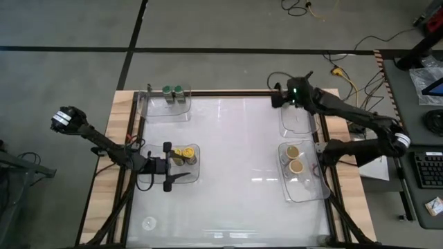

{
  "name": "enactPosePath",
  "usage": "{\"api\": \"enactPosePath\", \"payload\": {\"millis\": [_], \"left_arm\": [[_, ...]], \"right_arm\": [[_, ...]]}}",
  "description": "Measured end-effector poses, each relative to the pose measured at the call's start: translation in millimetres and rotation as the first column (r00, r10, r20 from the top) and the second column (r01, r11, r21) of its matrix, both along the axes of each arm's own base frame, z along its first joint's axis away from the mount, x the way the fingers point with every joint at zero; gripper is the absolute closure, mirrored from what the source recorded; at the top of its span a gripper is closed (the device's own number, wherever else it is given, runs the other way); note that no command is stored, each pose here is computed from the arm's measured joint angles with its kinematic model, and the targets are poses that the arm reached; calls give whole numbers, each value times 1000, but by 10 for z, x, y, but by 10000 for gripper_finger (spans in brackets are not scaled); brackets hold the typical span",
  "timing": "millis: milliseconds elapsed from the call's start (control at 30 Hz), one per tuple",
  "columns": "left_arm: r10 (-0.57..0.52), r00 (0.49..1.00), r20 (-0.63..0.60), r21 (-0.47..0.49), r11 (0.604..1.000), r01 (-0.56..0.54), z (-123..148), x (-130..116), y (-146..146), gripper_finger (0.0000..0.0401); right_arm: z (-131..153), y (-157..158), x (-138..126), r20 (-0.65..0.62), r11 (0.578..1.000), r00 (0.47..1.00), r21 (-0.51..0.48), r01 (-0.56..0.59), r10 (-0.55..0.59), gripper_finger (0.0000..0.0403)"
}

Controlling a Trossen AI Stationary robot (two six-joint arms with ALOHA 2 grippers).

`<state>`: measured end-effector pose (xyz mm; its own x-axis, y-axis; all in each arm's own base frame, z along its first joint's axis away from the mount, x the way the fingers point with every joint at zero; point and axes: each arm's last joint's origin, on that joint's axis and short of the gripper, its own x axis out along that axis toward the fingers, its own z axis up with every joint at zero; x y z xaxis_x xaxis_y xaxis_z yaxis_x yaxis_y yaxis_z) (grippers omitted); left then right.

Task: Sort spices by type
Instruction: Put the black spice bottle into the top right transparent bin

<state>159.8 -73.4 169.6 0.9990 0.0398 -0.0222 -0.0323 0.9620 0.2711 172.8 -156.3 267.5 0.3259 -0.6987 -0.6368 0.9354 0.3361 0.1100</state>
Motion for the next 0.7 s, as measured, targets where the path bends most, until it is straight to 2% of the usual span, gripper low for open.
{"api": "enactPosePath", "payload": {"millis": [100,200,267,400,500,600,633,700], "left_arm": [[1,1000,0,4,1000,-1,0,1,1,150],[1,1000,1,5,1000,-1,2,1,1,150],[1,1000,5,4,1000,-1,5,1,1,150],[-7,1000,24,-6,1000,8,49,18,-11,150],[-55,998,38,-4,998,56,91,39,-38,150],[-92,995,41,15,996,92,114,58,-60,150],[-98,994,41,22,995,97,121,67,-67,150],[-99,994,37,32,995,97,120,77,-73,150]], "right_arm": [[162,379,155,84,985,982,-51,-167,171,73],[266,776,279,153,940,928,-80,-331,340,83],[299,1038,344,196,900,879,-81,-428,435,90],[304,1598,469,272,790,752,-58,-610,601,100],[318,2028,575,317,709,671,-6,-706,671,104],[387,2430,682,349,641,612,42,-767,710,110],[428,2550,715,357,622,598,60,-781,718,113],[464,2765,764,339,602,608,134,-787,718,120]]}}
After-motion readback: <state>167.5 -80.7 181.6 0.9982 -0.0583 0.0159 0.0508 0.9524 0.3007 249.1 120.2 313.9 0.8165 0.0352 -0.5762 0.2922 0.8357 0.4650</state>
